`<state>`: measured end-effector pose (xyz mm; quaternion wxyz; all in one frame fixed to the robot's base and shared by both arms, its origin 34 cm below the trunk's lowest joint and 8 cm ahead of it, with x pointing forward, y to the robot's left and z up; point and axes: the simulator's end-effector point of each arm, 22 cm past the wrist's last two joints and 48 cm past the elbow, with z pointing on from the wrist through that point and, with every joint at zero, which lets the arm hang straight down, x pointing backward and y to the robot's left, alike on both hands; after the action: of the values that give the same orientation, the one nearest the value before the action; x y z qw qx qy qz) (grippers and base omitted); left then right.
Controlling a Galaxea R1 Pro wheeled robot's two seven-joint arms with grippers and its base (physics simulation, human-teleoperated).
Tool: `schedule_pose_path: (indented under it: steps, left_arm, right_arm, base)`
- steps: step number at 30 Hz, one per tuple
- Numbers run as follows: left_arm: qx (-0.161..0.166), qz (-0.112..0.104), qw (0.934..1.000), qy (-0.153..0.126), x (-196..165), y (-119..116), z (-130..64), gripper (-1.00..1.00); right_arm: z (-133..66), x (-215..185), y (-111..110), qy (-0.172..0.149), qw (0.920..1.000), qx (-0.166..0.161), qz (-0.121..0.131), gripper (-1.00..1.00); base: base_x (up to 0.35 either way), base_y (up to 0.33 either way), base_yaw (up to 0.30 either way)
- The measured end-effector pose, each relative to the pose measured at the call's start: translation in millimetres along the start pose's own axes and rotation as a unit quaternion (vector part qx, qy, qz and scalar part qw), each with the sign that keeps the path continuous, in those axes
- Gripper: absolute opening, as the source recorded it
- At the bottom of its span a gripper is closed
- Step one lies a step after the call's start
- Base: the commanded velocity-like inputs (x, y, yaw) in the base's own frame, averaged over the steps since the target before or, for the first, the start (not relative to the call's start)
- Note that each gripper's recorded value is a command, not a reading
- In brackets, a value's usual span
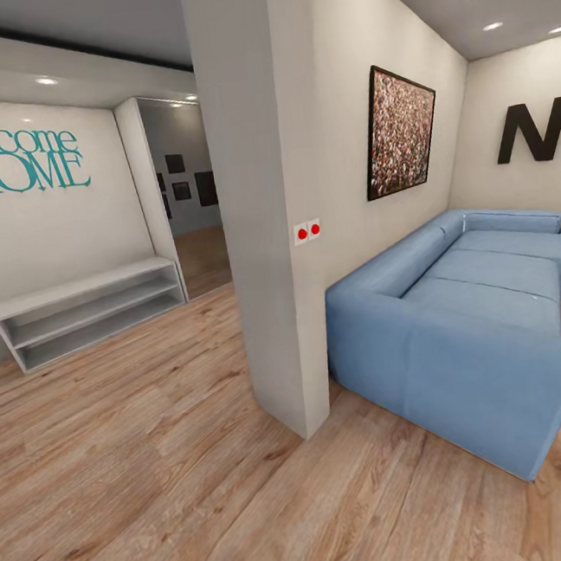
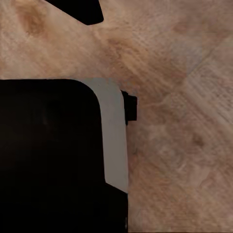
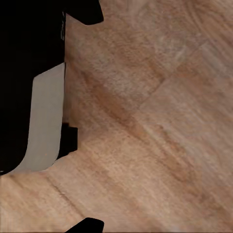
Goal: In the kitchen, take the Vidalia onion out of the sink, dice it on the chopping board with the paring knife, put the diced onion into the bowl on the countertop, then place both the paring knife and the chopping board into the sink.
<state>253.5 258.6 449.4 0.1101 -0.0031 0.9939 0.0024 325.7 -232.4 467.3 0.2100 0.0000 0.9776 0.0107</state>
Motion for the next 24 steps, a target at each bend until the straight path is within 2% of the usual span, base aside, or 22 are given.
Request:
schedule_pose_path:
  steps: [1,4,6,8,10,12,14,19,24]
  left_arm:
    - [-0.001,0.001,0.9973,-0.074,-73,1,-5.0,1.0]
    - [-0.002,0.001,0.991,-0.134,-127,3,-17.6,1.0]
    - [-0.003,0.001,0.9864,-0.164,-155,4,-26.3,1.0]
    - [-0.002,0.001,0.9839,-0.179,-168,4,-31.2,1.0]
    - [-0.002,0.001,0.9834,-0.181,-170,4,-31.8,1.0]
    - [-0.001,0.001,0.976,-0.218,-175,3,-34.5,1.0]
    - [-0.002,0.001,0.9725,-0.233,-169,3,-33.7,1.0]
    - [-0.002,0.002,0.9725,-0.233,-163,3,-32.2,1.0]
    - [-0.002,0.002,0.9723,-0.234,-163,3,-32.3,1.0]
  right_arm:
    - [0.6,-19,-1,-0.021,0.9998,0.001,0.0,1.0]
    - [-1.4,-81,-6,-0.084,0.9964,0.012,0.001,1.0]
    - [-6.6,-117,-10,-0.123,0.9923,0.02,0.002,1.0]
    - [-10.6,-137,-11,-0.145,0.9892,0.022,0.003,1.0]
    - [-12.1,-144,-11,-0.152,0.9881,0.022,0.004,1.0]
    - [-12.7,-146,-10,-0.155,0.9877,0.021,0.004,1.0]
    - [-12.7,-146,-11,-0.155,0.9876,0.022,0.004,1.0]
    - [-12.4,-145,-12,-0.154,0.9878,0.024,0.005,1.0]
    - [-12.7,-145,-11,-0.155,0.9877,0.023,0.004,1.0]
  base:
    - [0.0,0.0,0.0]
    - [0.0,0.0,0.0]
    - [0.0,0.0,0.0]
    - [0.0,0.0,0.0]
    - [0.0,0.0,0.0]
    - [0.0,0.0,0.0]
    - [0.0,0.0,0.0]
    - [0.0,0.0,-0.031]
    - [0.0,0.0,-0.198]
